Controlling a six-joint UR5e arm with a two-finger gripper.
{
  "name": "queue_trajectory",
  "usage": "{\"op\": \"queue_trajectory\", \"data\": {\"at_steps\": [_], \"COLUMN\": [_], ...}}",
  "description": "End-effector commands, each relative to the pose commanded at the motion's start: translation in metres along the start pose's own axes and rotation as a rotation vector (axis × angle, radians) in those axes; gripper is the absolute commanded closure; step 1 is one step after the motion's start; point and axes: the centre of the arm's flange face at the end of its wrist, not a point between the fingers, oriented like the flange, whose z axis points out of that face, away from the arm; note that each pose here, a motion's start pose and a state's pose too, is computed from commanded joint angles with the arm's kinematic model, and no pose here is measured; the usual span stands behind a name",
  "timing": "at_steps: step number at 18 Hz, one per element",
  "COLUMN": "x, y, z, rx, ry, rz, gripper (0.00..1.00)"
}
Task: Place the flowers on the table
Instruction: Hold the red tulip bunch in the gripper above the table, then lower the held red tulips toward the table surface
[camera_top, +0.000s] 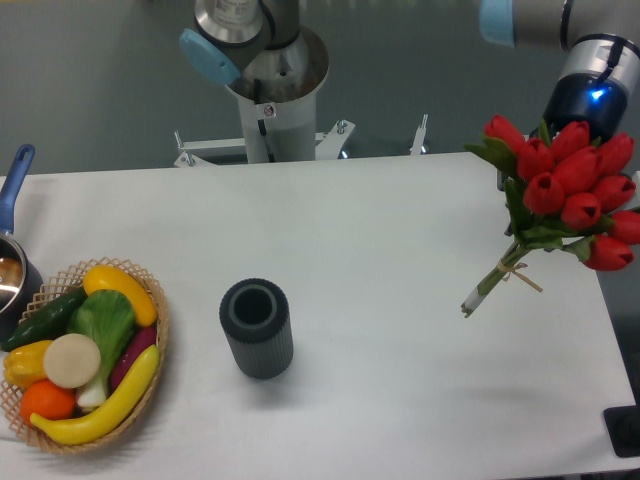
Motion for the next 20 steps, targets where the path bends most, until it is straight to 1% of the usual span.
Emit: {"op": "queue_trajectory", "data": {"at_steps": [8,12,14,18,20], "x": [0.002,0.01,0.009,0.018,0.024], "y": [-0.001,-0.01,-0.006,-0.005,-0.002], "z": [-0.001,-0.007,-0.006,0.014,0.027], "rx": [-0.041,-0.17,-0.248,-0.426,-0.505], "ry": [-0.019,-0.085,-0.117,-0.16,-0.166], "rz": [0.005,0.036,0.046,0.087,0.114], "gripper": [0.53,0.53,0.53,0.54,0.57]}}
